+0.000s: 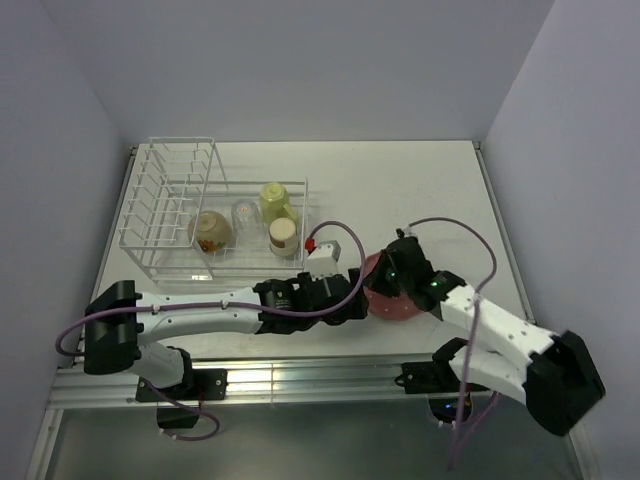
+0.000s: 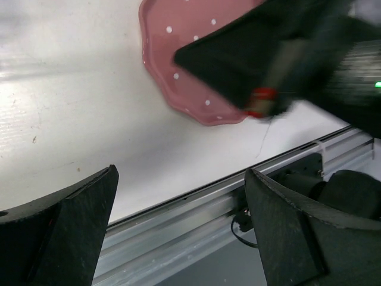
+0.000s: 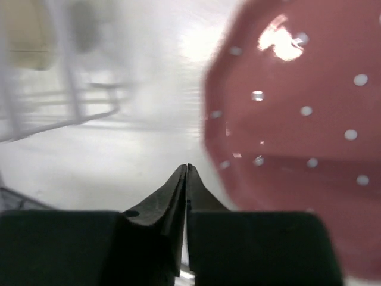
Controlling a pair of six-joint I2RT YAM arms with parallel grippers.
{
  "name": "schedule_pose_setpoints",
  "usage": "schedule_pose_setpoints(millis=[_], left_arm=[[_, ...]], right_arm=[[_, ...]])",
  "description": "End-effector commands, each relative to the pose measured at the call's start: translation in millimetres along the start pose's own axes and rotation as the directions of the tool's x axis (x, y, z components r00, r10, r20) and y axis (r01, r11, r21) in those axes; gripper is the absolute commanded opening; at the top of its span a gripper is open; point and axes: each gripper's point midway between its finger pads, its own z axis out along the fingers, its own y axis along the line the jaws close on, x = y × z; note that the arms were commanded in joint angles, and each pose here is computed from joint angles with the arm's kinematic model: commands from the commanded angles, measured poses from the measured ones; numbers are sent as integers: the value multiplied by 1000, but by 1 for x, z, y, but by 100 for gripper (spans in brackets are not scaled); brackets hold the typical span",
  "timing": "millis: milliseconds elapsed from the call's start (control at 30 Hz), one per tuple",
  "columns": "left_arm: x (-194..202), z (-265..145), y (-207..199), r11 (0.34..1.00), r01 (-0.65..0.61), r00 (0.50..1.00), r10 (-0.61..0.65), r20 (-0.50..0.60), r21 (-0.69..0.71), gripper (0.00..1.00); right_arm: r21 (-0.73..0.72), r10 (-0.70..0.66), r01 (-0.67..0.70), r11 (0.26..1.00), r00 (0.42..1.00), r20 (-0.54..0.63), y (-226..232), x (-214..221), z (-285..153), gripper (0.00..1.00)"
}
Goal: Load the mixed dishes into the dish rack
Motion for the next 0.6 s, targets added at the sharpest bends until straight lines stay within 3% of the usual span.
schedule_pose_setpoints(millis=[0,67,133,167,267,567], left_arm=[[13,7,0,1000,-8,1000,8,-20,-5,93],[18,12,1,1000,-22,999,22,-29,-19,93],[26,22,4,998,-45,998,43,-45,-46,93],[28,26,4,997,-53,997,50,-53,-51,93],[39,47,4,991,-91,994,85,-70,-94,94],[32,89,2,985,-64,995,51,-88,-163,94]], right_arm=[[-129,-4,23,991,990,140,44,-41,-52,12],[-53,-17,30,998,972,234,34,-61,-78,21],[13,-55,53,998,954,295,30,-79,-103,38],[65,-56,36,997,937,344,22,-92,-111,64],[109,-75,36,993,925,373,15,-104,-127,85],[114,-63,18,993,911,408,1,-104,-144,87]])
